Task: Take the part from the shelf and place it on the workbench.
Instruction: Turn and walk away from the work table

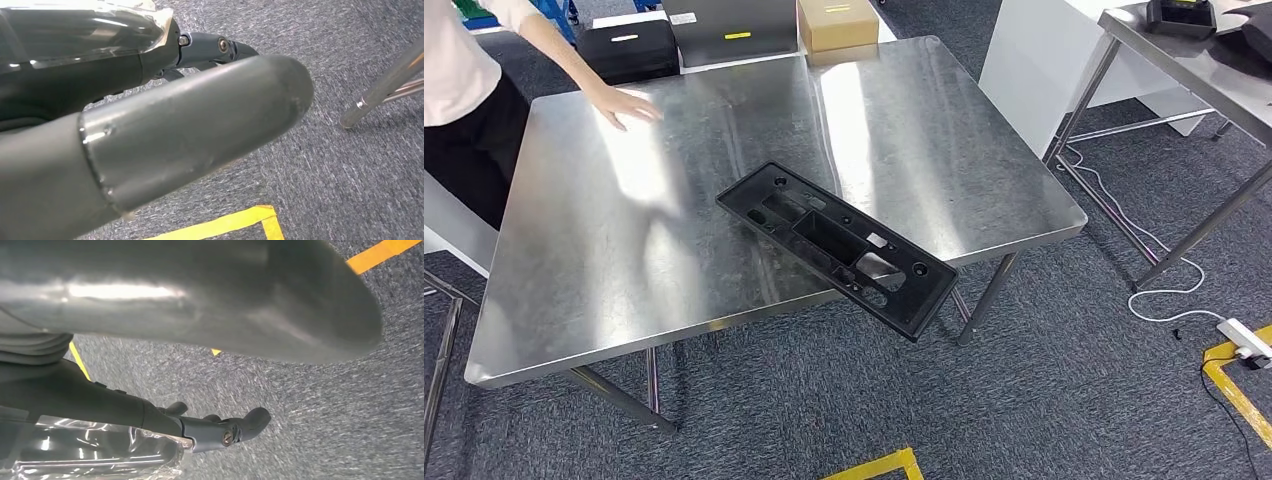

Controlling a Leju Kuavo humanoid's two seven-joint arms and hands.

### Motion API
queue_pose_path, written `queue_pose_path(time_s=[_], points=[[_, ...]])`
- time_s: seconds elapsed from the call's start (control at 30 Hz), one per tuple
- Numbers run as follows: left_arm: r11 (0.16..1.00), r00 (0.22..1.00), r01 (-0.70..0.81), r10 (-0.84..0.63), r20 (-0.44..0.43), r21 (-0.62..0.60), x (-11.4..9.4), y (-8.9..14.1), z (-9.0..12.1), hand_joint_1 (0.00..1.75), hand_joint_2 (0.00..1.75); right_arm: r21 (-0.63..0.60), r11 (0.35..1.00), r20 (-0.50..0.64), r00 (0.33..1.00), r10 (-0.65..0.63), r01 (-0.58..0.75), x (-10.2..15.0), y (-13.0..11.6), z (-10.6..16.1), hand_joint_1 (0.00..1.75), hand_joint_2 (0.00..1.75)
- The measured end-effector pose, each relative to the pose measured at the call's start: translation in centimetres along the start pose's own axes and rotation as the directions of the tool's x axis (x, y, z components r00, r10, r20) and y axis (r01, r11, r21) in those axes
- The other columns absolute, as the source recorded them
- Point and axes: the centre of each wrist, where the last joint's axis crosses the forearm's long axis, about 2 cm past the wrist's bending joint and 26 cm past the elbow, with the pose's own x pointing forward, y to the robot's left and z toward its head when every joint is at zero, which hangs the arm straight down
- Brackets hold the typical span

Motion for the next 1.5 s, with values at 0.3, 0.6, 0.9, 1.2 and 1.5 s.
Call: queue_pose_path(time_s=[0.3,0.6,0.9,1.2,1.5], points=[[1.000,1.000,0.003,-0.003,0.000,-0.002,0.01,-0.01,0.01,0.00,0.00,-0.006,1.000,0.007,1.000,0.027,-0.027,0.03,-0.01,0.00,0.00,1.75],[1.000,1.000,0.003,-0.003,-0.001,0.000,-0.02,0.03,0.00,0.00,0.00,-0.031,0.999,-0.008,1.000,-0.007,0.007,0.01,0.00,0.03,0.00,0.00],[1.000,1.000,0.000,0.000,-0.002,-0.003,0.00,-0.16,0.09,0.00,0.00,-0.037,0.999,-0.010,1.000,-0.002,0.001,-0.16,-0.35,-0.08,0.00,0.00],[1.000,1.000,-0.001,0.001,-0.002,-0.003,0.04,-0.23,0.11,0.00,0.00,-0.035,0.999,-0.015,1.000,0.009,-0.009,-0.07,-0.44,-0.14,0.00,0.00],[1.000,1.000,-0.002,0.002,-0.007,-0.004,-0.04,-0.34,0.23,0.00,0.00,-0.035,0.999,-0.022,1.000,0.011,-0.012,-0.16,-0.51,-0.15,0.00,0.00]])
